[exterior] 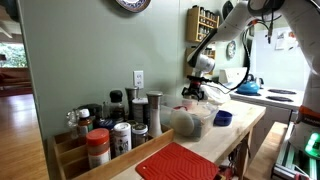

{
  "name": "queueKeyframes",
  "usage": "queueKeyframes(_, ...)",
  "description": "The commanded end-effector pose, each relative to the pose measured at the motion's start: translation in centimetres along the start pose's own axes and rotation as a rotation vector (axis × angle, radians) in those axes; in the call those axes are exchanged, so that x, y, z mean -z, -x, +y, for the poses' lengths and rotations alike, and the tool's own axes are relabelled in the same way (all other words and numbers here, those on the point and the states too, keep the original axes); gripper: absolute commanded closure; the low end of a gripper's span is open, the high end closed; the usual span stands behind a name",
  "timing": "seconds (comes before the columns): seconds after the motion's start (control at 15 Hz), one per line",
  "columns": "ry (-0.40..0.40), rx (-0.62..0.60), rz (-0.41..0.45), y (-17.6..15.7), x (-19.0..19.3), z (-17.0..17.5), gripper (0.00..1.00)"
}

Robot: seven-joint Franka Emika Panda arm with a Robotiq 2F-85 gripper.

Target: Pick up the orange cup from the clear container and put it on the table, pick up the spice bottle with a black lid from the table and put it in the orange cup, pick up the orange cup with the spice bottle and put it in the clear storage container

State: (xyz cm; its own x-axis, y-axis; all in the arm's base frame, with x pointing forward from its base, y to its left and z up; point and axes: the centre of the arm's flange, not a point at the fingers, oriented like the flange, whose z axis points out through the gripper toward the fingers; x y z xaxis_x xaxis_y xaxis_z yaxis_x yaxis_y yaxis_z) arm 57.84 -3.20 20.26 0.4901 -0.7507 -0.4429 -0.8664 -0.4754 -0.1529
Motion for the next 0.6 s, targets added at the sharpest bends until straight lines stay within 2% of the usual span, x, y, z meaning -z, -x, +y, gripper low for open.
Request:
queueKeyframes(0.0,-0.034,-0.027,-0.054,-0.72,-1.06,0.05,0.00)
queueKeyframes(0.13,-0.045,-0.040,-0.069,-0.79,-1.38,0.08,0.02)
queueKeyframes(0.33,-0.064,-0.058,-0.089,-0.88,-1.85,0.08,0.13)
queueKeyframes(0.4,-0.073,-0.065,-0.092,-0.90,-1.93,0.01,0.11)
queueKeyframes(0.47,-0.082,-0.067,-0.095,-0.91,-1.89,-0.02,0.03)
queueKeyframes(0.53,-0.082,-0.069,-0.092,-0.92,-1.67,-0.01,0.04)
